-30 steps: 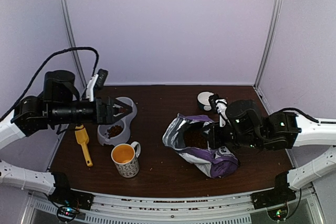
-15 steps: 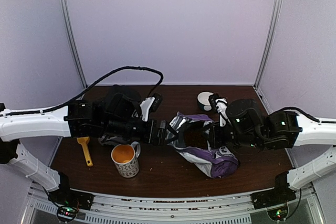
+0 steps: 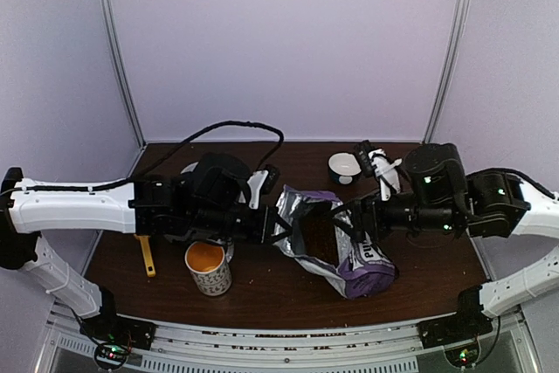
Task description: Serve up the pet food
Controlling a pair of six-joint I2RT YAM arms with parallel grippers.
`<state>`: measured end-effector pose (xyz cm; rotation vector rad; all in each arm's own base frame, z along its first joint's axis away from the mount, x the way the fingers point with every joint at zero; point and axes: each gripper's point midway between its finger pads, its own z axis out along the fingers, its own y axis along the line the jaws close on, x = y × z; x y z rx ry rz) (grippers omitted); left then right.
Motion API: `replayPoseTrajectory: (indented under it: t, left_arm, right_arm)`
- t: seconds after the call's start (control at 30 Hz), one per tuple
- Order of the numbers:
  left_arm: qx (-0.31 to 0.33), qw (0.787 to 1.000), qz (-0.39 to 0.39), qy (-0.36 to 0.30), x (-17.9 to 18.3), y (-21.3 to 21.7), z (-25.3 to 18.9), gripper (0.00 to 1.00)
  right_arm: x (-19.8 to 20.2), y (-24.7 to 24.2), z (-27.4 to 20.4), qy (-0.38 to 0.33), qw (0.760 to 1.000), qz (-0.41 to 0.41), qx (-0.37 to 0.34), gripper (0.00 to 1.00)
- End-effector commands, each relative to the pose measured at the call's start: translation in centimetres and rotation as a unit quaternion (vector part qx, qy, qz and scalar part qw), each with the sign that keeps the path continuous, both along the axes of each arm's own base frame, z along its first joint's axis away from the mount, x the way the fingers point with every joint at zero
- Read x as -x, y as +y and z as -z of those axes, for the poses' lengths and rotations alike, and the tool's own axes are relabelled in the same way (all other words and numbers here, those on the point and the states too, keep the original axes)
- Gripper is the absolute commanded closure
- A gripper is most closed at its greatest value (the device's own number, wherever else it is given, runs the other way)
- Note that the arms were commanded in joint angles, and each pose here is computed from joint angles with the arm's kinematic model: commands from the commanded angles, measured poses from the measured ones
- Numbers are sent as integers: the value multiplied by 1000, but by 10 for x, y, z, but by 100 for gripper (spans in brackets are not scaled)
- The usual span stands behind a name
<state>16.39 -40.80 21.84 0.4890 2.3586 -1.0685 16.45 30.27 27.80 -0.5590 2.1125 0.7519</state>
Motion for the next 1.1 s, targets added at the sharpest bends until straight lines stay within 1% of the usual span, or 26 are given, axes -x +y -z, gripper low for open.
replayPoseTrajectory:
  t: [0.0, 0.07, 0.13, 0.27, 0.37, 0.4, 0.47, 0.5, 0.57, 0.67, 0.73, 0.87, 0.97, 1.07]
  left_arm:
    - [53, 996, -30, -71, -17, 12, -64, 100]
    - [56, 994, -34, -83, -22, 20, -74, 100]
    - [63, 993, -26, -94, -24, 26, -83, 100]
    - [57, 991, 0, -123, -22, 33, -102, 100]
    - [48, 988, 33, -144, -18, 29, -113, 100]
    - [47, 987, 42, -149, -18, 26, -117, 100]
    - [48, 985, 60, -155, -16, 18, -124, 100]
    - [49, 984, 68, -156, -16, 12, -126, 100]
    - [58, 982, 85, -161, -16, 1, -135, 100]
    - [58, 979, 102, -167, -19, -14, -137, 100]
    - [59, 978, 111, -168, -21, -25, -139, 100]
    - [65, 976, 124, -166, -25, -42, -144, 100]
    - [67, 975, 131, -168, -26, -50, -145, 100]
    - [73, 972, 137, -176, -25, -52, -150, 100]
  right_arm:
    - [16, -19, -49, -36, 998, -39, -26, 24]
    - [7, -36, -55, -39, 999, 5, -36, 14]
    - [-2, -49, -51, -25, 998, 34, -49, 8]
    - [-23, -80, -8, 3, 994, 105, -32, 4]
    - [-32, -107, 34, 6, 986, 168, 16, 3]
    - [-31, -111, 50, 12, 984, 172, 33, 4]
    - [-20, -101, 80, 40, 989, 131, 56, 9]
    - [-14, -93, 93, 53, 991, 111, 55, 10]
    - [3, -81, 125, 73, 993, 76, 44, 11]
    - [24, -57, 146, 84, 996, 19, -1, 10]
    - [31, -46, 155, 84, 996, -8, -21, 10]
    - [49, -18, 155, 79, 993, -74, -45, 9]
    - [66, 8, 139, 56, 987, -126, -77, 9]
    - [76, 30, 124, 40, 982, -158, -95, 9]
